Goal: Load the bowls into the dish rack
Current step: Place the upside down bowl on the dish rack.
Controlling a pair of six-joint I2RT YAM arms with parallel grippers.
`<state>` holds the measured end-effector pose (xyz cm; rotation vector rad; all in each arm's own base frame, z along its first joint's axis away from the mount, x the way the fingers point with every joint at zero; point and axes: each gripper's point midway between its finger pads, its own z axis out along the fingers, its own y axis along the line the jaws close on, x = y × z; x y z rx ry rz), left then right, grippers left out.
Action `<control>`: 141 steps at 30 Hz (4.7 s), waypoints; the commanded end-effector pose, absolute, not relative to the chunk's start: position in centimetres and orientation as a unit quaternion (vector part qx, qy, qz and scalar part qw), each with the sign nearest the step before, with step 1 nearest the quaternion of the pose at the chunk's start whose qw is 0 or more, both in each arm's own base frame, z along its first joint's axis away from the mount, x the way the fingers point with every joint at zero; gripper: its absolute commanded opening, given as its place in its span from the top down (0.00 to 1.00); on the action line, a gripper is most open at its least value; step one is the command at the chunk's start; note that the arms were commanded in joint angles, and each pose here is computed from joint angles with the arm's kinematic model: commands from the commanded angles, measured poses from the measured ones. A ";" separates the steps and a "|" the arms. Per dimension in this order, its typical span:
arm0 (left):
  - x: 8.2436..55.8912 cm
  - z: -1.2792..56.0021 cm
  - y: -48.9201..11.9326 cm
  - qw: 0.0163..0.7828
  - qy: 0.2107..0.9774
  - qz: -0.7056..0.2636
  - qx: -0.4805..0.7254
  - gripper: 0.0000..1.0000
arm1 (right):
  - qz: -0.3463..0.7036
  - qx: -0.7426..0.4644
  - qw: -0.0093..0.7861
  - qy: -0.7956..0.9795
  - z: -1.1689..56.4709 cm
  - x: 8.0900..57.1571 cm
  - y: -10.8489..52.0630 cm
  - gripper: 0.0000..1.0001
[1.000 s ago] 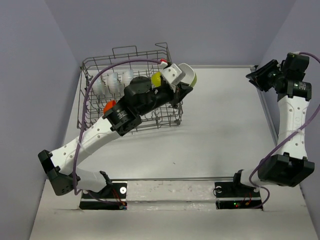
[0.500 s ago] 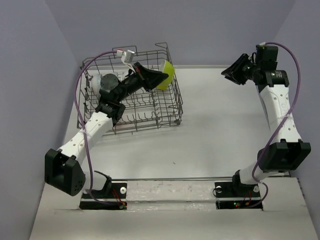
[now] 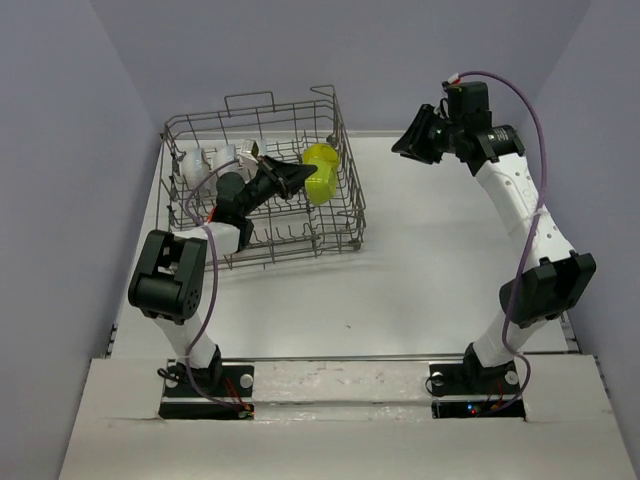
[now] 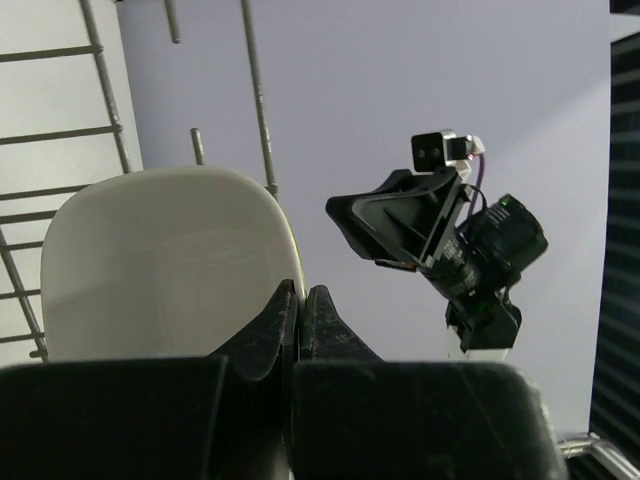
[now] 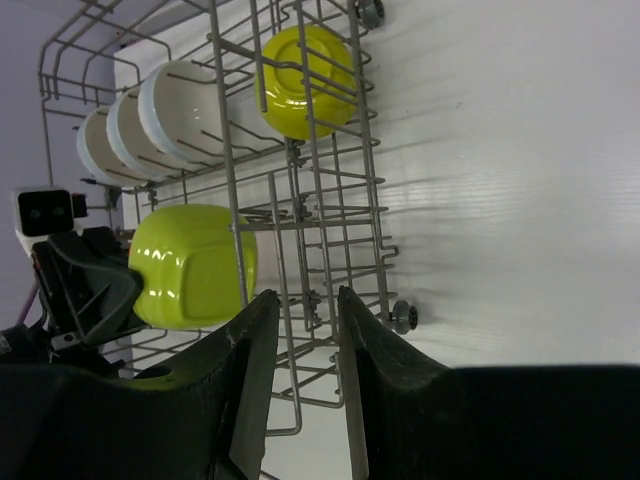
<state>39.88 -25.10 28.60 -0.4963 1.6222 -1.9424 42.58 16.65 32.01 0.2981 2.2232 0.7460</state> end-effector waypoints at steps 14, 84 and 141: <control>35.7 42.5 -23.0 0.436 0.449 -0.780 -0.028 1.00 | 0.263 0.024 0.383 0.885 30.6 41.6 23.1 0.64; 46.1 25.8 -28.1 0.286 0.664 -0.673 -0.156 1.00 | 0.233 -0.005 0.362 0.903 26.5 38.1 26.2 0.99; 46.9 16.3 -28.8 0.274 0.732 -0.597 -0.184 1.00 | 0.221 0.001 0.359 0.907 25.3 38.1 25.8 0.99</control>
